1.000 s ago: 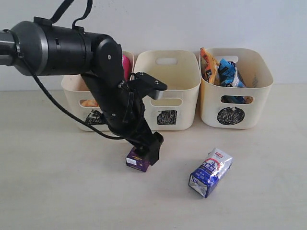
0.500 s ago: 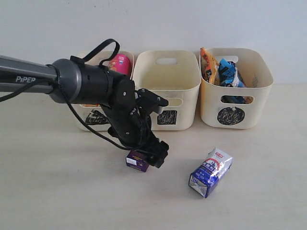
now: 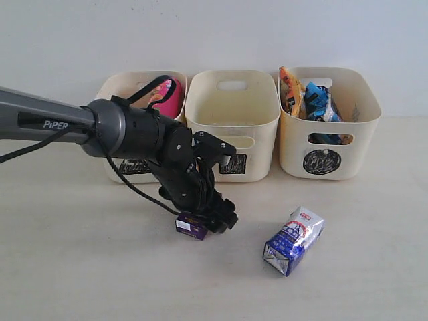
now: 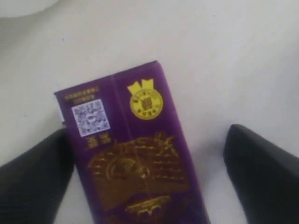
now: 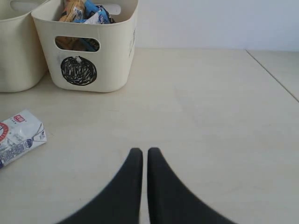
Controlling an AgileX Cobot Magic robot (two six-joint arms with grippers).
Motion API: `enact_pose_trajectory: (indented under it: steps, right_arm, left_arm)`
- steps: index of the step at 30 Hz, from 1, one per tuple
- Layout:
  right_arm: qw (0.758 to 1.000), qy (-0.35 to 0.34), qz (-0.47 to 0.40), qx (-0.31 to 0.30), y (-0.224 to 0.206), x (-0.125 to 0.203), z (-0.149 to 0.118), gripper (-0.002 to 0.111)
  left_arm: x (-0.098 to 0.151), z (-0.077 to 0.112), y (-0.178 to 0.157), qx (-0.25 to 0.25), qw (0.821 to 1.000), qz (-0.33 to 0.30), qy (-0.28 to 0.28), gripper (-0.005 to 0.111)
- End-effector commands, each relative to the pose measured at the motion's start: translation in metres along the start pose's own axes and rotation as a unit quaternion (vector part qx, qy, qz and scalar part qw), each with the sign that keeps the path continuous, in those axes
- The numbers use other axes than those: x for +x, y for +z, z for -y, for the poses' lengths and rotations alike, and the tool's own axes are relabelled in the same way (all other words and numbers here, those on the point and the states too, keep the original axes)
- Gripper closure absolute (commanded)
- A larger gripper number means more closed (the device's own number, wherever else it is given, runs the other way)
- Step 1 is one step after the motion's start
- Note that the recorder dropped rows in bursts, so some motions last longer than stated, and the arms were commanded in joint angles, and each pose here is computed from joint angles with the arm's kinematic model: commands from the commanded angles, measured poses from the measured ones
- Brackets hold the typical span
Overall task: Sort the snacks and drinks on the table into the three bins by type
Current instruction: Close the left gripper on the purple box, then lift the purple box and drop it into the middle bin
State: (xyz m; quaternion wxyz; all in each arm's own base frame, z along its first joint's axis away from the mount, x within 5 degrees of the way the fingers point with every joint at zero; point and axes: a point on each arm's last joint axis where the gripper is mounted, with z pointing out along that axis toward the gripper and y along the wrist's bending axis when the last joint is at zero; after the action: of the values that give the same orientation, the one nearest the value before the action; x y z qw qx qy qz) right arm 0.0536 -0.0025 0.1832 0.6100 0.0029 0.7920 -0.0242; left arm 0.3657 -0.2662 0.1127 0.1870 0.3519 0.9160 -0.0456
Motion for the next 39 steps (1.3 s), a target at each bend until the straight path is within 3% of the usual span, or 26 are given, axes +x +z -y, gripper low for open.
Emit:
enact_pose_trajectory:
  steps: [1,2,8,14,21,29,33,39]
  right_arm:
    - [1.0,0.001,0.006,0.0,0.0,0.0,0.0,0.107]
    - [1.0,0.001,0.006,0.0,0.0,0.0,0.0,0.107]
    - [1.0,0.001,0.006,0.0,0.0,0.0,0.0,0.107]
    - [1.0,0.001,0.006,0.0,0.0,0.0,0.0,0.107]
    - [1.0,0.001,0.006,0.0,0.0,0.0,0.0,0.107]
    - [1.0,0.0,0.006,0.0,0.0,0.0,0.0,0.107]
    - [1.0,0.0,0.006,0.0,0.0,0.0,0.0,0.107]
    - [1.0,0.0,0.006,0.0,0.0,0.0,0.0,0.107]
  left_arm:
    - [0.0,0.003,0.0,0.0,1.0,-0.005,0.001,0.085]
    - [0.001,0.003,-0.001,0.0,1.0,-0.009,0.001,0.102]
    - [-0.001,0.002,-0.024,0.002,1.0,-0.024,0.001,0.103]
    - [-0.008,0.001,-0.071,0.0,1.0,-0.009,0.008,0.103]
    - [-0.028,-0.001,-0.13,-0.01,0.995,0.094,0.007,0.103]
    - [-0.066,-0.006,-0.173,-0.023,0.979,0.201,0.008,0.103]
    - [-0.083,-0.009,-0.18,-0.037,0.971,0.236,0.019,0.103]
    - [-0.104,-0.015,-0.162,-0.063,0.966,0.247,0.038,0.103]
